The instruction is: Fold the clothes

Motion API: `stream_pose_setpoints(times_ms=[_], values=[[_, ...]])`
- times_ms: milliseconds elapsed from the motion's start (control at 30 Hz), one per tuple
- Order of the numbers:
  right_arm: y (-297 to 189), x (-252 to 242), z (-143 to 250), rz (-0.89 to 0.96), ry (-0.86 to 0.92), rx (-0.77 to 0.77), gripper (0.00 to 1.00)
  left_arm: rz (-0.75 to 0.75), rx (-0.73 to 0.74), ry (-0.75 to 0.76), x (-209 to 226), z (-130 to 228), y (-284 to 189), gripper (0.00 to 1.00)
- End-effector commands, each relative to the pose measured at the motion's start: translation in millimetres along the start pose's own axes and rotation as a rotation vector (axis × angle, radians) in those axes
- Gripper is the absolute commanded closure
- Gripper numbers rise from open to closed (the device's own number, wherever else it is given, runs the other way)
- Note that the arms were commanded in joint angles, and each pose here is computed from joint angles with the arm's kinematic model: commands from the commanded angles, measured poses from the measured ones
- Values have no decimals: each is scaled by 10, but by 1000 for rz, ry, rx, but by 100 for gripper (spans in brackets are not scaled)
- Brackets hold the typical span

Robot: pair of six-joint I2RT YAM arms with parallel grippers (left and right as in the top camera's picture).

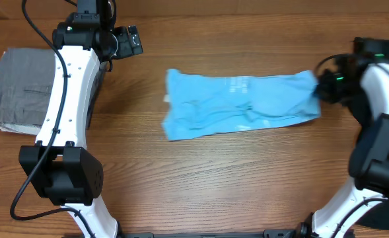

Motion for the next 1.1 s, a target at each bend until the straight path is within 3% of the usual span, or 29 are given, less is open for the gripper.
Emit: stream_pose_setpoints(times_ms=[0,233,467,1067], values=[[-360,-51,-281,-27,25,-86,96,-6,5,-7,1,3,40,0],[-837,303,-310,-73,-19,-116,96,-6,5,-7,1,3,40,0],[-1089,1155,87,-145,-205,-99,96,-6,6,-7,1,4,40,0],[-99,2137,1452,55,-605,118,95,-6,5,-7,1,3,40,0]])
Point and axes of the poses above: each gripper's point midway between its finger pads, its own y axis out along the fingers, its own x axis along the line the jaws close on, z = x × y, the point moved 2 cm from there along -y, back along the fingers, and after that the axes turned 9 degrees about y, right-handed, at the moved point
